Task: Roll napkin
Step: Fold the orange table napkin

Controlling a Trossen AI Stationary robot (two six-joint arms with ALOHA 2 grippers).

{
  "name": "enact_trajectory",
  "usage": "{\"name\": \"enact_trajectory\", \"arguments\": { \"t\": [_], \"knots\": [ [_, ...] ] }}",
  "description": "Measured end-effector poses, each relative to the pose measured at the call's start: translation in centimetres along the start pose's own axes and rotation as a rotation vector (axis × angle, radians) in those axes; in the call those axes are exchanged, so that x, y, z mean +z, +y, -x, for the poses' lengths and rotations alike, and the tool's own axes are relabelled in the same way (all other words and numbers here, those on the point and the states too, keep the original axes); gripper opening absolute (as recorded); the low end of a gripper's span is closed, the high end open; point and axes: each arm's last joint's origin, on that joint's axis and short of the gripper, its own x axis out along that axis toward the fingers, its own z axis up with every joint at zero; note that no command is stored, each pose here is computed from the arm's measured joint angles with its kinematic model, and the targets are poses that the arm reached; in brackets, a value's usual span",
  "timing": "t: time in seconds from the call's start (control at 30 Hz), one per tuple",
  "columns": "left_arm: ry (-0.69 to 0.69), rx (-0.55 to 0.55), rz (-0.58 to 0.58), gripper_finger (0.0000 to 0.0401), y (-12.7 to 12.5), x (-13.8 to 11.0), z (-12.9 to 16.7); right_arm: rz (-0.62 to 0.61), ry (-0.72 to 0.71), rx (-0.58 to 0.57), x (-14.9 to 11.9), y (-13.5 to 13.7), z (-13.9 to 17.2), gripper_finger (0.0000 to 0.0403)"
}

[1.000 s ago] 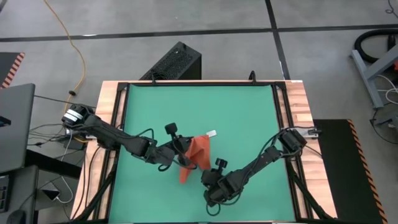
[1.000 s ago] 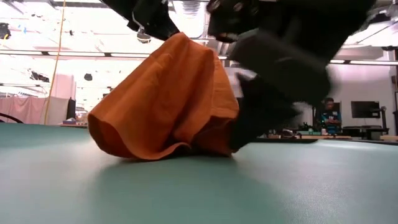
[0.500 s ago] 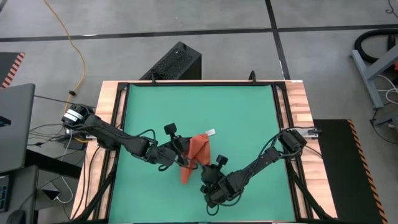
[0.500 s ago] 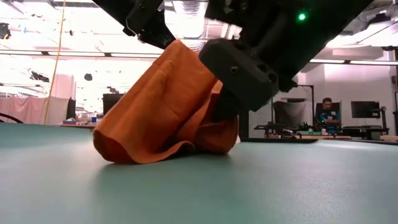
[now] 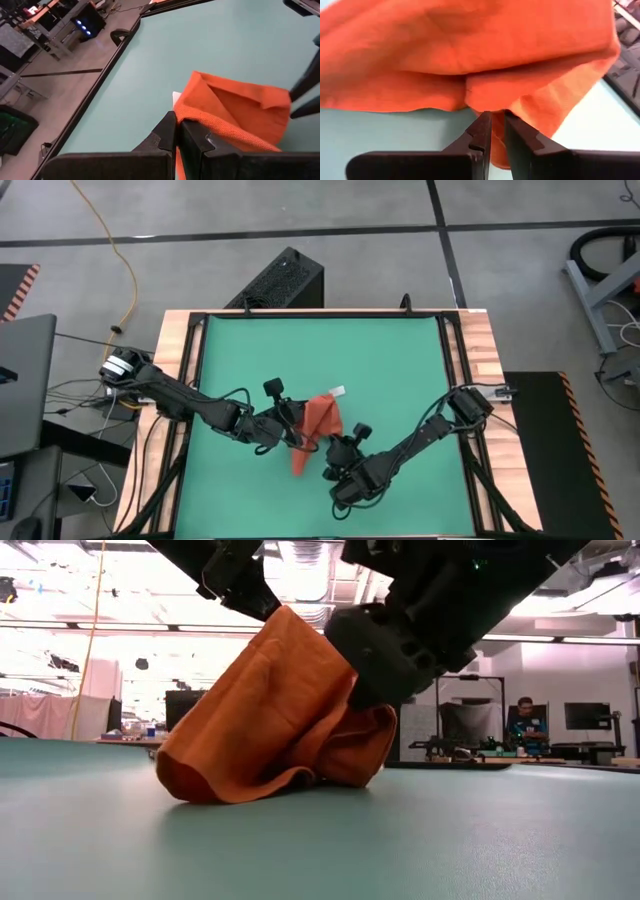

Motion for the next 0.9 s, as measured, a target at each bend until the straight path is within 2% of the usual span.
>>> {"name": "enact_trajectory", "arguments": {
  "t": [0.27,0.5,0.73,0.9],
  "knots": [
    [0.001,0.001,-0.003,0.0,0.0,0.0,0.0,0.081,-0.004,-0.108,-0.2,-1.4,-0.7,0.0074],
    [0.016,0.004,-0.018,0.0,0.1,-0.2,-0.1,0.052,0.039,-0.196,-1.0,-3.1,-0.6,0.0074],
    [0.047,-0.012,0.011,0.0,0.7,-0.4,-0.8,0.02,0.007,-0.174,-2.1,-2.8,2.1,0.0074],
    [0.058,-0.009,0.018,0.0,0.9,-0.5,-1.0,-0.119,-0.026,-0.13,-3.4,-2.2,3.5,0.0074]
  ]
}}
